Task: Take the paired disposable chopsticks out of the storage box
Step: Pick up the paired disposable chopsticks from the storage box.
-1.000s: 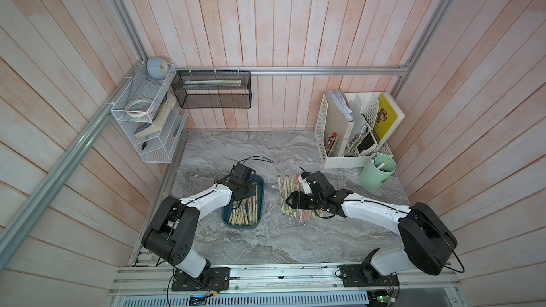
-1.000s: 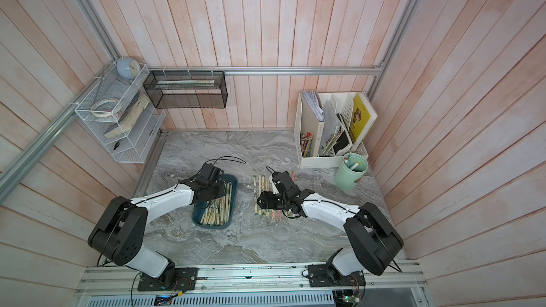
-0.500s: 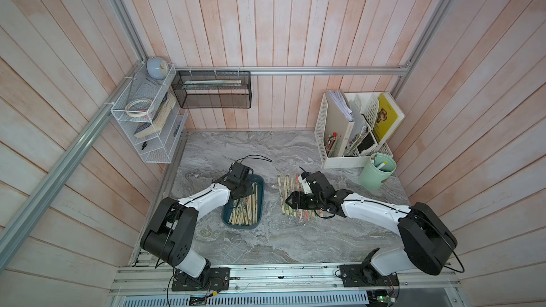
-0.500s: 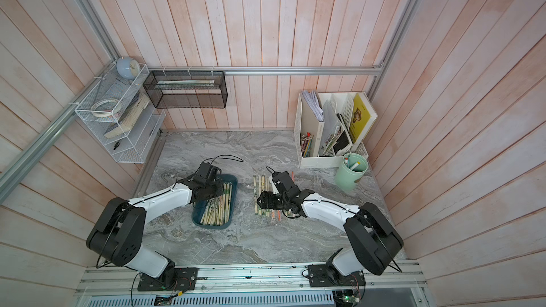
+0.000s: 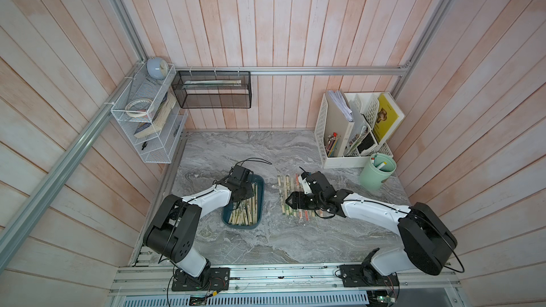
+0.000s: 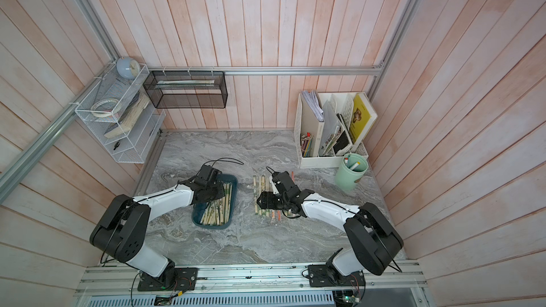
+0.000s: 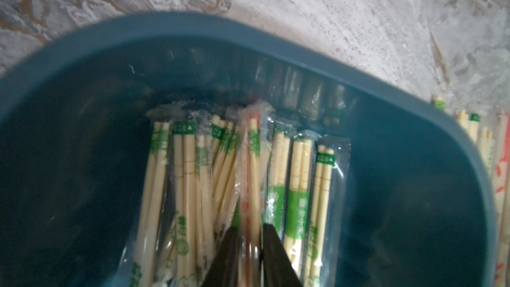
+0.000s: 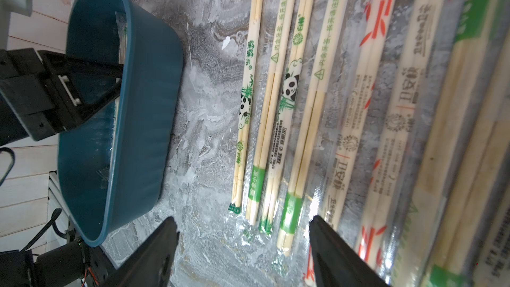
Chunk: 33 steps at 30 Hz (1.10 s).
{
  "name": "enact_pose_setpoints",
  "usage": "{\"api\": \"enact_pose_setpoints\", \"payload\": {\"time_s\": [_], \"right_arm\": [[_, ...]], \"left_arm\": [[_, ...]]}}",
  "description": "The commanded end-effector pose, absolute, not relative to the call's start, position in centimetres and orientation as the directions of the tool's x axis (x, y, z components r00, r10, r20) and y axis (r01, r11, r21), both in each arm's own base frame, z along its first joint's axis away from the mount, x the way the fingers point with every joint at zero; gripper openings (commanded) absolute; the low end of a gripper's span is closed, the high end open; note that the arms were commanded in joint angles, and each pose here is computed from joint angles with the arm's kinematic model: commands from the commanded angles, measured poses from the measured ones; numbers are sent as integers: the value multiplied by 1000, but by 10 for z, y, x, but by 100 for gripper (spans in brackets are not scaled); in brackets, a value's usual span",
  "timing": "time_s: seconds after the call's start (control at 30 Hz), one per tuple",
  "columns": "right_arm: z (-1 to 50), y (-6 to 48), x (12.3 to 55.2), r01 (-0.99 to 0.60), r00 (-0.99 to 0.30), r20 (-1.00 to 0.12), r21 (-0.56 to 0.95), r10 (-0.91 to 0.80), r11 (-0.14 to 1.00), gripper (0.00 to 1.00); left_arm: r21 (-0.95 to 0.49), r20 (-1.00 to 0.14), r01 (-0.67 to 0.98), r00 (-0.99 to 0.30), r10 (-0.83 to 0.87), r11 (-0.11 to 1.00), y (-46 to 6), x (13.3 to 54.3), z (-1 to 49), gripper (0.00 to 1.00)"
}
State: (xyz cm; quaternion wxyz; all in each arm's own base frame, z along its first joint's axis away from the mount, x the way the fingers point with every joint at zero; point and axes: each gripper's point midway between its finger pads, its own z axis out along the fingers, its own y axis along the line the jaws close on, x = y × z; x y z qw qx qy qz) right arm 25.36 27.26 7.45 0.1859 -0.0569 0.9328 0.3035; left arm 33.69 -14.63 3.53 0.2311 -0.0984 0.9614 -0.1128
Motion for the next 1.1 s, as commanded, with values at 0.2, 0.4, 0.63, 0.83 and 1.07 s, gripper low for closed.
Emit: {"api": "enact_pose_setpoints", "payload": {"time_s": [0.2, 0.4, 0.63, 0.83, 1.07], "right_arm": [[73, 274, 251, -227, -927, -375, 537, -11, 812, 77], [72, 274, 251, -228, -927, -374, 535, -13, 813, 78], [72, 274, 252, -229, -927, -376, 537, -13, 811, 78], [73, 274, 252, -234, -925, -380, 535, -16, 812, 77], [78, 273, 257, -246, -915, -402, 520, -20, 818, 78]], "left_arm": [[-281, -412, -142, -875, -253, 949, -146, 333, 32, 13], [-285, -426, -138, -868, -254, 948, -146, 335, 43, 5], [-276, -469, -138, -844, -258, 951, -140, 342, 67, 3], [-285, -511, -127, -819, -262, 950, -135, 351, 92, 2], [-367, -549, -56, -793, -264, 928, -153, 361, 128, 1]]}}
